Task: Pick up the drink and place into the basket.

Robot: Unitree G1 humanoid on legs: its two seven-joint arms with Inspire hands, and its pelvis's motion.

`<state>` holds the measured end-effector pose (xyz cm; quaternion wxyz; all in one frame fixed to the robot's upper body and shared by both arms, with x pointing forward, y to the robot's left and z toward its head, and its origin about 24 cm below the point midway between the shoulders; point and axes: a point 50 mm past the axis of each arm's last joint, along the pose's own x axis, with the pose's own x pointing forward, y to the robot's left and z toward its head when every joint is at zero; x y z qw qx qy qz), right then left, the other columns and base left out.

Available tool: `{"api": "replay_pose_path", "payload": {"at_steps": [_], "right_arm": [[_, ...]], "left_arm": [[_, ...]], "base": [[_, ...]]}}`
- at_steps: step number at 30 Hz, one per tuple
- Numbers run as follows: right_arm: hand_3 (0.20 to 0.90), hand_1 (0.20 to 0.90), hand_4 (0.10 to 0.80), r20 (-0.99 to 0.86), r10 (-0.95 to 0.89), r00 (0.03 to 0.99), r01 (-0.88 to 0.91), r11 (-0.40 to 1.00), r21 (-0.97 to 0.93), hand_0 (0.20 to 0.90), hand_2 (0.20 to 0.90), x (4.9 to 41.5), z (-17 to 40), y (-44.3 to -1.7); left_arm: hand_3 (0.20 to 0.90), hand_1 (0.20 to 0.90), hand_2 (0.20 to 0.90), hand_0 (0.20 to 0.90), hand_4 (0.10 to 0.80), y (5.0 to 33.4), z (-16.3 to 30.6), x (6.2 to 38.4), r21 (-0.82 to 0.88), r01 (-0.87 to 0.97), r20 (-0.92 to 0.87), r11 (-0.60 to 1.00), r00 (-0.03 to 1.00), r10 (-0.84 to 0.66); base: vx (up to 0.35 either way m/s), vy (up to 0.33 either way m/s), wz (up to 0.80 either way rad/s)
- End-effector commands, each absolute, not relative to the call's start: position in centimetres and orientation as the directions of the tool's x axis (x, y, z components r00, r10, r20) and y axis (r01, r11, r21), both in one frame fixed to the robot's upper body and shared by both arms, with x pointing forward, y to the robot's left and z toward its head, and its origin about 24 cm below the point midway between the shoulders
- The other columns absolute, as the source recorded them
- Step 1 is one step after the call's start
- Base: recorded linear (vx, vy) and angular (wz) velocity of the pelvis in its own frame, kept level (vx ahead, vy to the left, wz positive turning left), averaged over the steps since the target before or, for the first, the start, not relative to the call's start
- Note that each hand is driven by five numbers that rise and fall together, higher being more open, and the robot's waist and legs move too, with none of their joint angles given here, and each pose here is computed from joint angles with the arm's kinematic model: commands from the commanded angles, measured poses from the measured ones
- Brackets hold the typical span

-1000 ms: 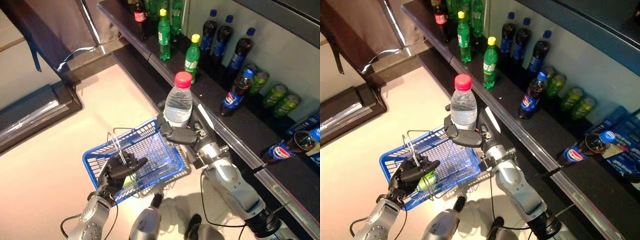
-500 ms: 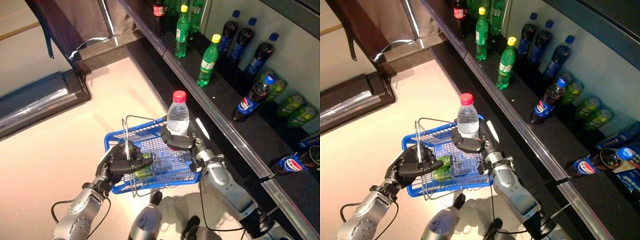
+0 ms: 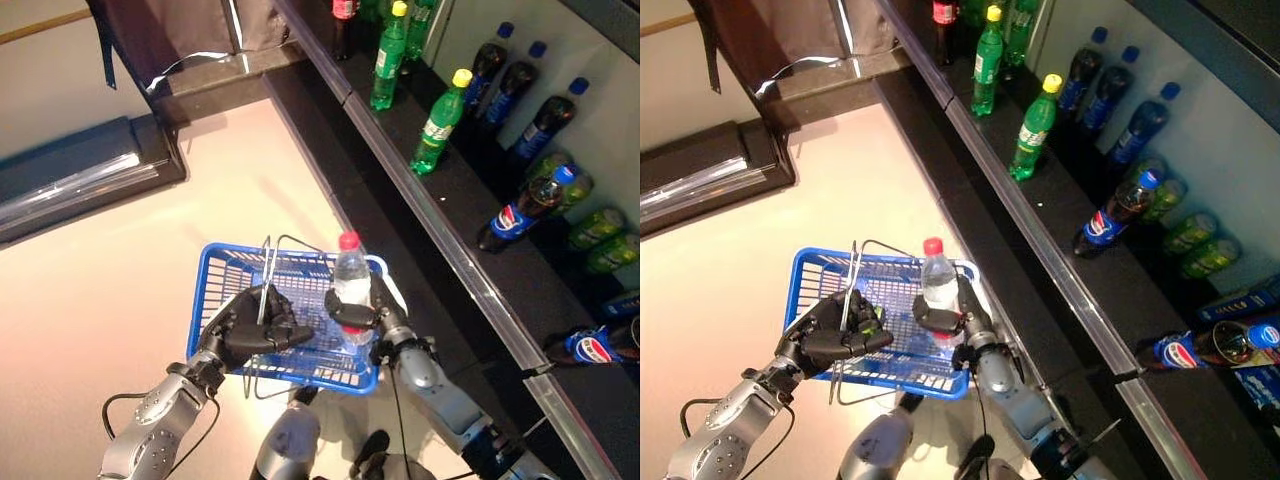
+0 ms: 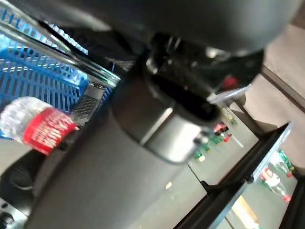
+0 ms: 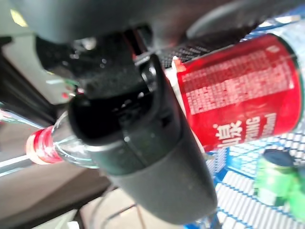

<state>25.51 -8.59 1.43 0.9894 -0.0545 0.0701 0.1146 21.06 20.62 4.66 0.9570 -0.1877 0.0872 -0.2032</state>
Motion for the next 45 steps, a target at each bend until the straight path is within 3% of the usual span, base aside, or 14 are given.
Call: {"api": "replay_pose_path", "payload": {"at_steps": [1, 12, 22, 25, 32, 45], "right_arm": [[0.200, 0.300, 0.100, 0.153, 0.299, 0.942, -0.297, 0.954, -0.032, 0.300, 0.300, 26.2, 6.6, -5.2], [0.200, 0.300, 0.100, 0.060, 0.298, 0.953, -0.295, 0.954, -0.051, 0.300, 0.300, 26.2, 4.1, -4.2], [0.200, 0.300, 0.100, 0.009, 0.329, 0.944, -0.322, 0.929, -0.181, 0.300, 0.300, 26.8, 3.0, -3.3], [0.200, 0.300, 0.100, -0.028, 0.311, 0.950, -0.310, 0.927, -0.209, 0.300, 0.300, 27.2, 2.7, -3.2], [0.200, 0.300, 0.100, -0.032, 0.239, 0.970, -0.241, 0.953, -0.184, 0.300, 0.300, 29.2, 3.8, -3.3], [0.200, 0.300, 0.100, -0.134, 0.249, 0.959, -0.257, 0.965, -0.050, 0.300, 0.300, 31.4, 5.7, -1.9]], "left_arm": [[0.200, 0.300, 0.300, 0.300, 0.100, 17.2, 17.9, 21.3, -0.112, 0.765, 0.550, 0.634, 0.580, -0.602], [0.200, 0.300, 0.300, 0.300, 0.100, 16.6, 18.2, 21.4, -0.089, 0.796, 0.540, 0.599, 0.544, -0.643], [0.200, 0.300, 0.300, 0.300, 0.100, 16.1, 18.5, 21.7, -0.066, 0.817, 0.533, 0.572, 0.514, -0.672], [0.200, 0.300, 0.300, 0.300, 0.100, 15.7, 18.7, 21.6, -0.055, 0.845, 0.533, 0.532, 0.475, -0.700], [0.200, 0.300, 0.300, 0.300, 0.100, 13.8, 20.5, 20.2, 0.151, 0.926, 0.517, 0.347, 0.226, -0.826], [0.200, 0.300, 0.300, 0.300, 0.100, 12.0, 21.2, 20.9, 0.251, 0.935, 0.374, 0.252, 0.146, -0.916]], "base": [[-0.009, -0.059, 0.09], [-0.012, -0.033, 0.06], [0.000, -0.003, 0.00], [0.008, -0.041, 0.10], [0.012, -0.023, 0.05], [0.047, -0.018, 0.00]]}}
